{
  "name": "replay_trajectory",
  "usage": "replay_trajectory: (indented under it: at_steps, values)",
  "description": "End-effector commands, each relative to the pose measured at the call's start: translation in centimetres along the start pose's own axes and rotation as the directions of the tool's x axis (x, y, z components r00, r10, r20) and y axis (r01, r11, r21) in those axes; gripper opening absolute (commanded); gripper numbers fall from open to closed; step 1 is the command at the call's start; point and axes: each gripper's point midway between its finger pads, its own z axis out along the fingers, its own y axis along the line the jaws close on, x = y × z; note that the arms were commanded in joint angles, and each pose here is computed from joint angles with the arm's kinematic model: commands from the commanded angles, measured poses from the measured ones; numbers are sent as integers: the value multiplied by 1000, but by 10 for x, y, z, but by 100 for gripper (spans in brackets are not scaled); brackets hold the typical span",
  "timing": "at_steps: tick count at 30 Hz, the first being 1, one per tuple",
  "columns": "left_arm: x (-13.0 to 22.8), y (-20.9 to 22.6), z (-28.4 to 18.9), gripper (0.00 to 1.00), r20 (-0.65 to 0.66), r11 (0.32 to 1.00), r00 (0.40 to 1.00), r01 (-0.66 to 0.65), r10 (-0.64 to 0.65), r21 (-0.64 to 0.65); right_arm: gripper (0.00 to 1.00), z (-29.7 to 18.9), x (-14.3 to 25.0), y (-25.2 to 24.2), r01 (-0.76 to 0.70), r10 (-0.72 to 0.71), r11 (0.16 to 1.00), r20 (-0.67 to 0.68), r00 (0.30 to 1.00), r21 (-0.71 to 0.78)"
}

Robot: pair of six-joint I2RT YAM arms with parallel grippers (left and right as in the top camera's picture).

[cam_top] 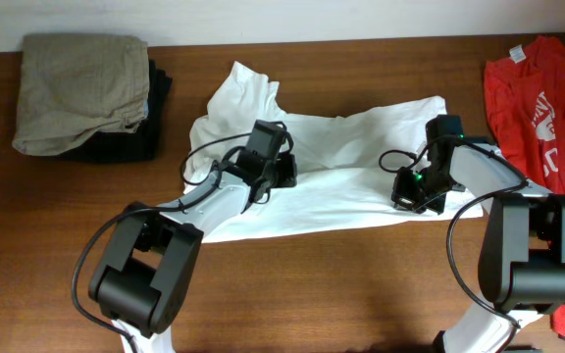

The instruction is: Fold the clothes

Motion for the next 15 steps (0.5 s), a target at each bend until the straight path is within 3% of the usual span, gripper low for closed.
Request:
replay_trajectory:
  at_steps: [1, 6, 11, 15]
  values:
    - [-10, 6, 2, 49, 26, 998, 998, -48, 49, -52, 4, 4, 4, 1, 1, -1, 1000, -12, 1000, 2]
    - [-28, 15, -14, 54, 33, 986, 997, -70, 76, -154, 4, 4, 4, 0, 1, -1, 1000, -11, 1000, 6]
    - [-47, 23, -61, 58, -3, 960, 997, -73, 75, -271, 4, 4, 2, -3, 1, -1, 1000, -3, 1000, 27]
    - [-38, 28, -100, 59, -86, 943, 994, -93, 68, -320, 4, 4, 0, -3, 3, -3, 1000, 4, 1000, 25]
